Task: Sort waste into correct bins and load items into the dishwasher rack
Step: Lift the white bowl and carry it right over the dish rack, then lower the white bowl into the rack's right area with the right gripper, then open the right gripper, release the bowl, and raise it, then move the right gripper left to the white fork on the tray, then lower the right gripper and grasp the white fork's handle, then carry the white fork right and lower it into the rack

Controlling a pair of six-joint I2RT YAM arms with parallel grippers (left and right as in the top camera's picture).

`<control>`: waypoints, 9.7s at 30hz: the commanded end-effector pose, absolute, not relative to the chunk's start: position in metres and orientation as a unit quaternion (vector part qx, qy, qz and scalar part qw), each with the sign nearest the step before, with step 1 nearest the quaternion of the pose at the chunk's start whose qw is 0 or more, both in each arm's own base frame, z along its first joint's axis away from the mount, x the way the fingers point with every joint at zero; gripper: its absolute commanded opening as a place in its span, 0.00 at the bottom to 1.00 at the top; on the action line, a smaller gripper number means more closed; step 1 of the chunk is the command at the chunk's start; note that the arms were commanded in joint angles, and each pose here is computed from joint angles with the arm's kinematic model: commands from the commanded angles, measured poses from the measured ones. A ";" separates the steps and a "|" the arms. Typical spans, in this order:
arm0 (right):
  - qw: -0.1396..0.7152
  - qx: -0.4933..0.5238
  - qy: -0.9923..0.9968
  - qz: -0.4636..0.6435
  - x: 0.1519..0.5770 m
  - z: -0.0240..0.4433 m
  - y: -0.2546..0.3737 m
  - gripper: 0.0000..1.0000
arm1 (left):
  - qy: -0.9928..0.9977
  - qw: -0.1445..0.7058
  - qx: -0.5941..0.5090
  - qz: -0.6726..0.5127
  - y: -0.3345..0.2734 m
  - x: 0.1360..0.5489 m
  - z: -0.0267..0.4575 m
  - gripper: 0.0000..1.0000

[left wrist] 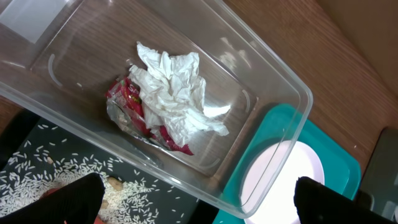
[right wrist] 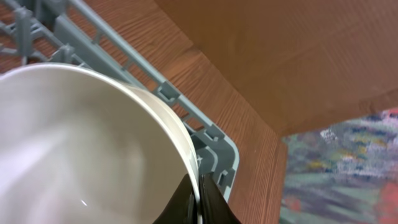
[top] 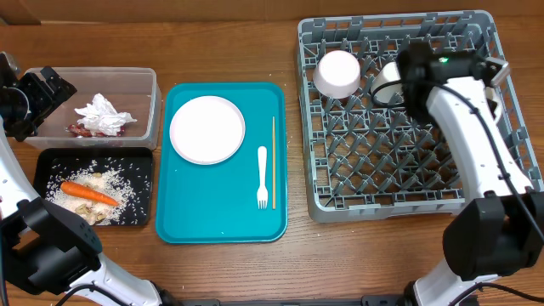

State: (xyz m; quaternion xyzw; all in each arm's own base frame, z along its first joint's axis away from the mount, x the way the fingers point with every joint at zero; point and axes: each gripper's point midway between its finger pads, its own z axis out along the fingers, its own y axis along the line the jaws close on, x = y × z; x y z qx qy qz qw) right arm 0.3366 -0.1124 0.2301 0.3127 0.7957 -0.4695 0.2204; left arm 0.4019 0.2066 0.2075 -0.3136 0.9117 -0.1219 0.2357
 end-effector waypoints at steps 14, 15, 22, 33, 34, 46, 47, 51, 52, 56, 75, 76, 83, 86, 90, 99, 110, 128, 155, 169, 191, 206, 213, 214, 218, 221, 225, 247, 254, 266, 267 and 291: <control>0.285 0.221 0.762 -0.539 0.338 0.214 -0.084 0.04 | 0.912 0.230 -0.316 -0.123 0.205 0.403 0.203 1.00; 0.286 0.218 0.762 -0.538 0.339 0.214 -0.082 0.04 | 0.912 0.230 -0.316 -0.123 0.205 0.403 0.203 1.00; 0.294 0.194 0.768 -0.534 0.340 0.213 -0.065 0.04 | 0.912 0.230 -0.316 -0.123 0.205 0.403 0.203 1.00; 0.291 0.179 0.764 -0.548 0.334 0.198 -0.067 0.04 | 0.912 0.230 -0.316 -0.123 0.205 0.403 0.203 1.00; 0.289 0.179 0.765 -0.547 0.334 0.197 -0.067 0.04 | 0.912 0.230 -0.316 -0.123 0.205 0.403 0.203 1.00; 0.259 0.181 0.790 -0.526 0.324 0.172 -0.064 0.04 | 0.912 0.230 -0.316 -0.123 0.205 0.403 0.203 1.00; 0.260 0.179 0.790 -0.526 0.324 0.172 -0.063 0.04 | 0.912 0.230 -0.316 -0.123 0.205 0.403 0.203 1.00; 0.273 0.166 0.785 -0.531 0.327 0.176 -0.057 0.04 | 0.912 0.230 -0.316 -0.123 0.205 0.403 0.203 1.00; 0.276 0.162 0.785 -0.531 0.328 0.177 -0.054 0.04 | 0.912 0.230 -0.316 -0.123 0.205 0.403 0.203 1.00; 0.285 0.148 0.785 -0.529 0.329 0.178 -0.044 0.04 | 0.912 0.230 -0.316 -0.123 0.205 0.403 0.203 1.00; 0.283 0.074 0.809 -0.510 0.320 0.158 -0.003 0.04 | 0.912 0.230 -0.316 -0.123 0.205 0.403 0.203 1.00; 0.280 0.072 0.813 -0.506 0.318 0.156 0.000 0.04 | 0.912 0.230 -0.316 -0.123 0.205 0.403 0.203 1.00; 0.274 0.085 0.833 -0.474 0.316 0.144 0.011 0.16 | 0.912 0.230 -0.316 -0.123 0.205 0.403 0.203 1.00; 0.272 0.089 0.836 -0.468 0.316 0.142 0.012 0.17 | 0.912 0.230 -0.316 -0.123 0.205 0.403 0.203 1.00; 0.272 0.089 0.836 -0.468 0.316 0.142 0.012 0.33 | 0.912 0.230 -0.316 -0.123 0.205 0.403 0.203 1.00; 0.258 0.099 0.853 -0.442 0.317 0.138 0.018 0.60 | 0.912 0.230 -0.316 -0.123 0.205 0.403 0.203 1.00; 0.205 0.093 0.929 -0.295 0.333 0.143 0.069 0.72 | 0.912 0.230 -0.316 -0.123 0.205 0.403 0.203 1.00; 0.176 0.094 0.977 0.080 0.340 0.215 0.064 0.56 | 0.912 0.230 -0.316 -0.123 0.205 0.403 0.203 1.00; 0.132 0.189 0.970 0.079 0.338 0.170 0.000 0.19 | 0.912 0.230 -0.316 -0.123 0.205 0.403 0.203 1.00; 0.099 -0.059 0.943 0.311 0.312 0.199 0.155 0.15 | 0.912 0.230 -0.316 -0.123 0.205 0.403 0.203 1.00; 0.184 -0.043 0.965 0.179 0.280 0.135 0.287 0.13 | 0.912 0.230 -0.316 -0.123 0.205 0.403 0.203 1.00; 0.199 -0.049 0.972 0.111 0.312 0.049 0.305 0.13 | 0.912 0.230 -0.316 -0.123 0.205 0.403 0.203 1.00; 0.209 -0.046 0.972 0.096 0.315 0.050 0.299 0.26 | 0.912 0.230 -0.316 -0.123 0.205 0.403 0.203 1.00; 0.208 -0.047 0.972 0.097 0.315 0.049 0.300 0.29 | 0.912 0.230 -0.316 -0.123 0.205 0.403 0.203 1.00; 0.204 -0.065 0.972 0.099 0.309 0.049 0.305 0.30 | 0.912 0.230 -0.316 -0.123 0.205 0.403 0.203 1.00; 0.206 -0.081 0.970 0.099 0.306 0.049 0.309 0.31 | 0.912 0.230 -0.316 -0.123 0.205 0.403 0.203 1.00; 0.215 -0.088 0.969 0.085 0.306 0.048 0.309 0.31 | 0.912 0.230 -0.316 -0.123 0.205 0.403 0.203 1.00; 0.194 -0.108 0.974 0.052 0.303 0.006 0.308 0.32 | 0.912 0.230 -0.316 -0.123 0.205 0.403 0.203 1.00; 0.194 -0.108 0.974 0.051 0.303 0.006 0.308 0.21 | 0.912 0.230 -0.316 -0.123 0.205 0.403 0.203 1.00; 0.200 -0.104 0.973 0.059 0.307 0.015 0.313 0.10 | 0.912 0.230 -0.316 -0.123 0.205 0.403 0.203 1.00; 0.201 -0.104 0.972 0.059 0.307 0.016 0.313 0.10 | 0.912 0.230 -0.316 -0.123 0.205 0.403 0.203 1.00; 0.269 -0.070 0.956 0.090 0.328 0.111 0.300 0.09 | 0.912 0.230 -0.316 -0.123 0.205 0.403 0.203 1.00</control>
